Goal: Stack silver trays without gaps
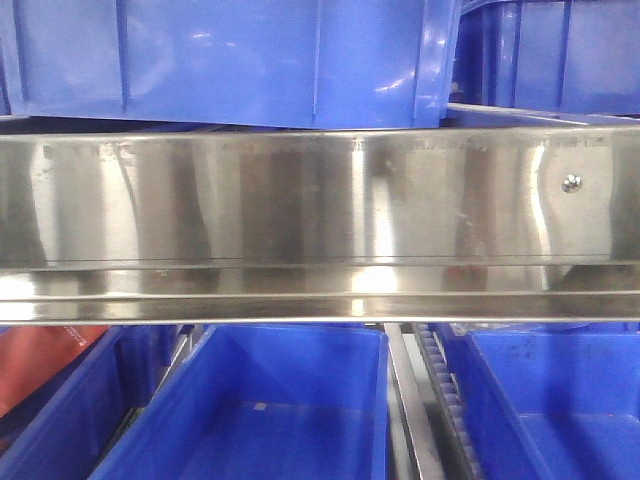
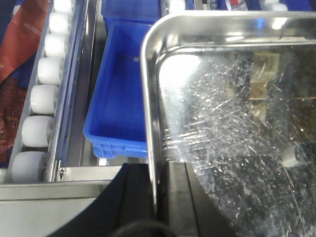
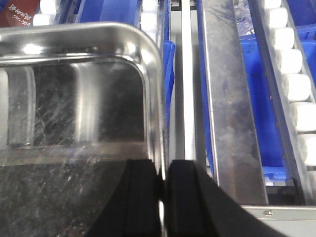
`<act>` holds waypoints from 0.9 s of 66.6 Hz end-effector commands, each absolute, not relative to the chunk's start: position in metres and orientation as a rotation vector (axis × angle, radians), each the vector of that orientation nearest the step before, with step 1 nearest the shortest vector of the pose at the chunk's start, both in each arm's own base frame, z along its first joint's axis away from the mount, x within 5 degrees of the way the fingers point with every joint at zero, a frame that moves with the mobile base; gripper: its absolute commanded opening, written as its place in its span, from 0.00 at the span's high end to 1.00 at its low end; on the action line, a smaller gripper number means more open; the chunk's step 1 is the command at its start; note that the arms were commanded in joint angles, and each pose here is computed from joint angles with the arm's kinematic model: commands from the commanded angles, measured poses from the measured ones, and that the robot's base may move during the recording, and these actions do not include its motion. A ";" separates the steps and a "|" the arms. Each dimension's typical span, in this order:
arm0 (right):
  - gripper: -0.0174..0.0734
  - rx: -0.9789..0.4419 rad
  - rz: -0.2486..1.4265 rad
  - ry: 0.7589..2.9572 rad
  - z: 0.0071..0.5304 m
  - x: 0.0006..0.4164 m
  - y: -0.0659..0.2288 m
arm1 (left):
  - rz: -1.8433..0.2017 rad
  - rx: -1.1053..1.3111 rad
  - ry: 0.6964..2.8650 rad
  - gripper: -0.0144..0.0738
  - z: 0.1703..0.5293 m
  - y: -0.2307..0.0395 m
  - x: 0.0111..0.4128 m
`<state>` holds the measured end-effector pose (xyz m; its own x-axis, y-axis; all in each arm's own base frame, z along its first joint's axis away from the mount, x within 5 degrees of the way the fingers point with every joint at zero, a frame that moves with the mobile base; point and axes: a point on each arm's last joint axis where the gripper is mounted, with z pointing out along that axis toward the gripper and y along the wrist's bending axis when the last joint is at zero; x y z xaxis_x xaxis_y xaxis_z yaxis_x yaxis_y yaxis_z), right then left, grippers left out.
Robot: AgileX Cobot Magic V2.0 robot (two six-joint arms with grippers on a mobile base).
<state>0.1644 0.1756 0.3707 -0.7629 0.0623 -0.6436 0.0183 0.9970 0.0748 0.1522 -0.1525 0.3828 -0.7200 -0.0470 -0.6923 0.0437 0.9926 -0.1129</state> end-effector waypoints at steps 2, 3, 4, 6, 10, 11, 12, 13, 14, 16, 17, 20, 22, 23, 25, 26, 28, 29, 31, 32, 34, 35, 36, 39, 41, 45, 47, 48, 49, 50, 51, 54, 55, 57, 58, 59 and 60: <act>0.82 0.032 0.091 2.400 0.373 0.165 0.175 | -0.215 0.032 2.330 0.85 0.387 -0.157 0.152; 0.82 0.033 0.087 2.400 0.372 0.165 0.175 | -0.215 0.032 2.330 0.85 0.387 -0.157 0.152; 0.82 0.035 0.086 2.400 0.372 0.166 0.174 | -0.215 0.032 2.330 0.85 0.387 -0.157 0.152; 0.82 0.033 0.082 2.402 0.371 0.166 0.174 | -0.215 0.032 2.330 0.85 0.387 -0.157 0.152; 0.82 0.032 0.077 2.405 0.369 0.165 0.174 | -0.215 0.032 2.330 0.85 0.387 -0.157 0.152; 0.82 0.033 0.075 2.405 0.369 0.165 0.174 | -0.215 0.032 2.330 0.85 0.387 -0.157 0.152; 0.82 0.033 0.075 2.405 0.369 0.165 0.174 | -0.215 0.032 2.330 0.85 0.387 -0.157 0.152; 0.82 0.032 0.077 2.405 0.369 0.165 0.174 | -0.215 0.032 2.330 0.85 0.387 -0.157 0.152; 0.82 0.030 0.081 2.403 0.370 0.166 0.174 | -0.215 0.032 2.330 0.85 0.387 -0.157 0.152; 0.82 0.028 0.087 2.400 0.370 0.166 0.175 | -0.215 0.032 2.330 0.85 0.387 -0.157 0.152; 0.82 0.027 0.090 2.399 0.370 0.166 0.175 | -0.215 0.032 2.330 0.85 0.387 -0.157 0.152; 0.82 0.025 0.094 2.397 0.370 0.166 0.175 | -0.215 0.032 2.330 0.85 0.387 -0.157 0.152; 0.82 0.024 0.099 2.395 0.370 0.166 0.176 | -0.215 0.032 2.330 0.85 0.387 -0.157 0.152; 0.82 0.022 0.102 2.394 0.370 0.166 0.176 | -0.215 0.032 2.330 0.85 0.387 -0.157 0.152; 0.82 0.020 0.108 2.392 0.370 0.166 0.176 | -0.213 0.031 2.334 0.85 0.387 -0.157 0.151; 0.82 0.018 0.113 2.389 0.371 0.166 0.177 | -0.213 0.031 2.334 0.85 0.387 -0.157 0.151; 0.82 0.016 0.122 2.385 0.371 0.166 0.177 | -0.206 0.034 2.338 0.85 0.384 -0.157 0.151; 0.82 0.014 0.127 2.383 0.371 0.166 0.177 | -0.203 0.035 2.340 0.85 0.384 -0.157 0.151; 0.82 0.011 0.134 2.380 0.372 0.167 0.178 | -0.193 0.039 2.346 0.85 0.381 -0.157 0.151; 0.82 0.010 0.137 2.379 0.372 0.167 0.178 | -0.189 0.040 2.349 0.85 0.379 -0.157 0.151; 0.82 0.008 0.141 2.377 0.372 0.167 0.179 | -0.179 0.044 2.354 0.85 0.377 -0.156 0.151; 0.82 0.008 0.141 2.377 0.372 0.167 0.179 | -0.177 0.045 2.356 0.85 0.376 -0.156 0.151; 0.82 0.008 0.141 2.377 0.372 0.167 0.179 | -0.174 0.046 2.358 0.85 0.375 -0.156 0.151; 0.82 0.008 0.141 2.377 0.372 0.167 0.179 | -0.176 0.045 2.359 0.85 0.375 -0.156 0.151; 0.82 0.008 0.141 2.377 0.372 0.167 0.179 | -0.178 0.046 2.358 0.85 0.375 -0.157 0.151; 0.82 0.008 0.141 2.377 0.372 0.167 0.179 | -0.183 0.048 2.355 0.85 0.375 -0.157 0.151; 0.82 0.008 0.141 2.377 0.372 0.167 0.179 | -0.181 0.048 2.354 0.85 0.375 -0.157 0.151; 0.82 0.008 0.141 2.377 0.372 0.167 0.179 | -0.181 0.048 2.354 0.85 0.375 -0.157 0.151; 0.82 0.008 0.141 2.377 0.372 0.167 0.179 | -0.181 0.048 2.354 0.85 0.375 -0.157 0.151; 0.82 0.008 0.141 2.377 0.372 0.167 0.179 | -0.181 0.048 2.354 0.85 0.375 -0.157 0.151; 0.82 0.008 0.141 2.377 0.372 0.167 0.179 | -0.181 0.048 2.354 0.85 0.375 -0.157 0.151; 0.82 0.008 0.141 2.377 0.372 0.167 0.179 | -0.181 0.048 2.354 0.85 0.375 -0.157 0.151; 0.82 0.008 0.141 2.377 0.372 0.167 0.179 | -0.181 0.048 2.354 0.85 0.375 -0.157 0.151; 0.82 0.008 0.141 2.377 0.372 0.167 0.179 | -0.181 0.048 2.354 0.85 0.375 -0.157 0.151; 0.82 0.008 0.141 2.377 0.372 0.167 0.179 | -0.181 0.048 2.354 0.85 0.375 -0.157 0.151; 0.82 0.008 0.141 2.377 0.372 0.167 0.179 | -0.181 0.048 2.354 0.85 0.375 -0.157 0.151; 0.82 0.008 0.141 2.377 0.372 0.167 0.179 | -0.181 0.048 2.354 0.85 0.375 -0.157 0.151</act>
